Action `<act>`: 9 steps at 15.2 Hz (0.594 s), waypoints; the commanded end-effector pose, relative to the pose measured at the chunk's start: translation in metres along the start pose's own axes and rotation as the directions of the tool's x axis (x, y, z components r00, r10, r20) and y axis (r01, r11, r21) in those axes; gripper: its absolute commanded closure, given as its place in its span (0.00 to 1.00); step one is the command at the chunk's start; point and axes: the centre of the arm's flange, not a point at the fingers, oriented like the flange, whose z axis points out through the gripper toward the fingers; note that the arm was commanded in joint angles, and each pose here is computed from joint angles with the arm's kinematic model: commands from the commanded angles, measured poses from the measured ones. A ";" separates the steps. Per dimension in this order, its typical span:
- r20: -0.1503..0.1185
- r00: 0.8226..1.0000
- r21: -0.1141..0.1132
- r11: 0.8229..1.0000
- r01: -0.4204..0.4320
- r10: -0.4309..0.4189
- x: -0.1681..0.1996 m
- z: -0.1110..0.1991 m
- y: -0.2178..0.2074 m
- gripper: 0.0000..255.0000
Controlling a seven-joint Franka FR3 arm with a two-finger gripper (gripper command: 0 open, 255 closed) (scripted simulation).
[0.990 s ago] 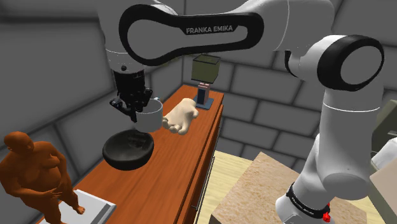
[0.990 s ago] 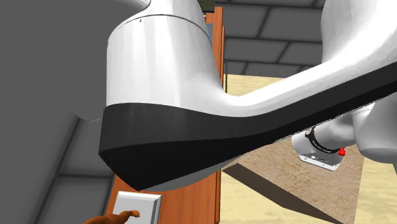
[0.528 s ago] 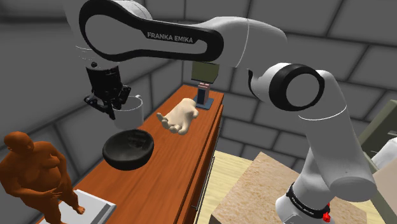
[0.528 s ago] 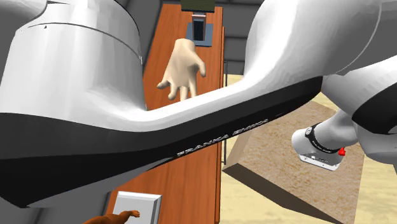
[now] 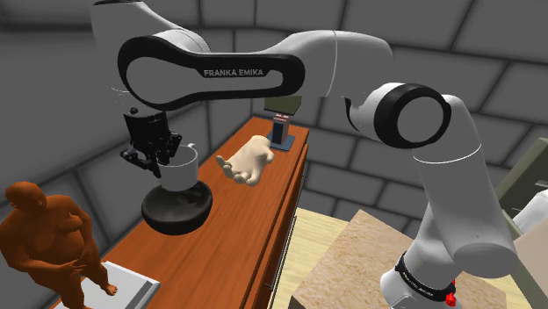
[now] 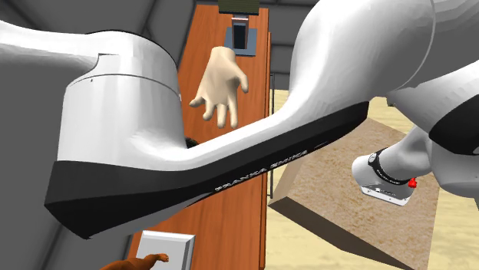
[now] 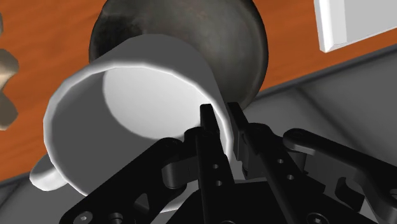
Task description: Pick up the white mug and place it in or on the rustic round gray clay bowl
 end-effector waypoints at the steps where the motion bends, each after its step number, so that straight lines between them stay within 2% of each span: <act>1: -0.001 1.000 0.000 1.000 0.000 0.000 -0.001 0.010 -0.001 1.00; 7: -0.001 1.000 0.000 1.000 0.000 0.000 -0.002 0.045 -0.003 1.00; 9: -0.001 1.000 0.000 1.000 0.000 0.000 -0.002 0.045 -0.003 1.00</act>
